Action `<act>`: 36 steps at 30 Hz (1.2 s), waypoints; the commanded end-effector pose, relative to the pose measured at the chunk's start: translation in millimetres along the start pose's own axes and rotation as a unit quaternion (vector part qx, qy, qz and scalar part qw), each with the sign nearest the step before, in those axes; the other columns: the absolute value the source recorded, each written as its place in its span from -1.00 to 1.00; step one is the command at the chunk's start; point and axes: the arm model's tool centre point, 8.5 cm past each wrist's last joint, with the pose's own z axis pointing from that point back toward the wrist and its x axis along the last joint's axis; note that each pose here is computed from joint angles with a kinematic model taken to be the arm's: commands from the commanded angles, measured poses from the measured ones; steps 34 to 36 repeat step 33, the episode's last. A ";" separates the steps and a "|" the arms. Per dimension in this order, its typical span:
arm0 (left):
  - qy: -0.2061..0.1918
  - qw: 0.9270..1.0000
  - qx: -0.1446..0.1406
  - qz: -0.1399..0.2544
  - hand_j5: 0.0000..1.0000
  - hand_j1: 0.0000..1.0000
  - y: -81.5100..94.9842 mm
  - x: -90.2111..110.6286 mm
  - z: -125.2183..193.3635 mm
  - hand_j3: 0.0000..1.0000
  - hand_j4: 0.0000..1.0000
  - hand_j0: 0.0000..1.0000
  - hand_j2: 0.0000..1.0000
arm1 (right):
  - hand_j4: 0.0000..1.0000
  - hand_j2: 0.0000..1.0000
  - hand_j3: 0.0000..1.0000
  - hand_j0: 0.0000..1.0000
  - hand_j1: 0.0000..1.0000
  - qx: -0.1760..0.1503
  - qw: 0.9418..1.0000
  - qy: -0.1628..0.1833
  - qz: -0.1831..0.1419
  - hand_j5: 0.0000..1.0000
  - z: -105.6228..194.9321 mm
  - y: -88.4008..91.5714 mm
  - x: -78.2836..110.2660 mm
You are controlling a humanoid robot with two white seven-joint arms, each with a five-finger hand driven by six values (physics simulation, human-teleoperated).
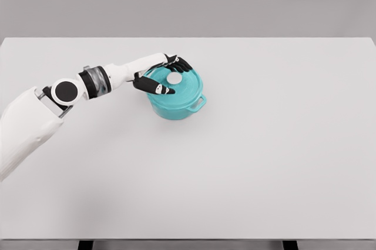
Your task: Cover the pot with left arm
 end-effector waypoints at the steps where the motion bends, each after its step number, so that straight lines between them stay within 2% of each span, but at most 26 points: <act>1: 0.001 1.000 0.001 0.002 0.57 0.57 0.5 -0.9 0.3 0.57 0.57 0.57 0.57 | 1.00 1.00 1.00 1.00 1.00 0.000 1.000 0.000 0.000 1.00 0.0 0.0 0.0; 9: -0.001 1.000 0.001 0.000 0.61 0.61 2.7 1.1 0.1 0.61 0.61 0.61 0.61 | 1.00 1.00 1.00 1.00 1.00 0.000 1.000 0.000 0.000 1.00 0.0 0.0 0.0; 12: -0.005 1.000 -0.006 -0.002 0.63 0.63 6.8 4.7 0.2 0.63 0.63 0.63 0.63 | 1.00 1.00 1.00 1.00 1.00 0.000 1.000 0.000 0.000 1.00 0.0 0.0 0.0; 16: -0.010 1.000 0.000 -0.001 0.68 0.68 14.7 6.6 6.4 0.68 0.68 0.68 0.68 | 1.00 1.00 1.00 1.00 1.00 0.000 1.000 0.000 0.000 1.00 0.0 0.0 0.0; 18: -0.006 1.000 -0.012 0.003 0.83 0.83 22.3 2.4 25.2 0.83 0.83 0.83 0.83 | 1.00 1.00 1.00 1.00 1.00 0.000 1.000 0.000 0.000 1.00 0.0 0.0 0.0; 20: -0.012 1.000 -0.013 0.002 1.00 1.00 34.3 8.7 45.4 1.00 1.00 1.00 1.00 | 1.00 1.00 1.00 1.00 1.00 0.000 1.000 0.000 0.000 1.00 0.0 0.0 0.0; 22: -0.021 1.000 -0.005 0.002 1.00 1.00 47.4 17.9 72.1 1.00 1.00 1.00 1.00 | 1.00 1.00 1.00 1.00 1.00 0.000 1.000 0.000 0.000 1.00 0.0 0.0 0.0; 24: -0.025 0.999 -0.006 -0.018 1.00 1.00 55.3 29.2 100.2 1.00 1.00 1.00 1.00 | 1.00 1.00 1.00 1.00 1.00 0.000 1.000 0.000 0.000 1.00 0.0 0.0 0.0; 26: 0.016 0.999 0.028 -0.027 1.00 1.00 79.6 17.4 151.3 1.00 1.00 1.00 1.00 | 1.00 1.00 1.00 1.00 1.00 0.000 1.000 0.000 0.000 1.00 0.0 0.0 0.0; 27: 0.034 0.998 0.044 -0.021 1.00 1.00 82.0 8.2 170.0 1.00 1.00 1.00 1.00 | 1.00 1.00 1.00 1.00 1.00 0.000 1.000 0.000 0.000 1.00 0.0 0.0 0.0; 29: 0.065 0.997 0.050 -0.011 1.00 1.00 76.0 -8.1 195.4 1.00 1.00 1.00 1.00 | 1.00 1.00 1.00 1.00 1.00 0.000 1.000 0.000 0.000 1.00 0.0 0.0 0.0; 36: 0.070 0.996 0.054 -0.009 1.00 1.00 77.2 -11.5 198.8 1.00 1.00 1.00 1.00 | 1.00 1.00 1.00 1.00 1.00 0.000 1.000 0.000 0.000 1.00 0.0 0.0 0.0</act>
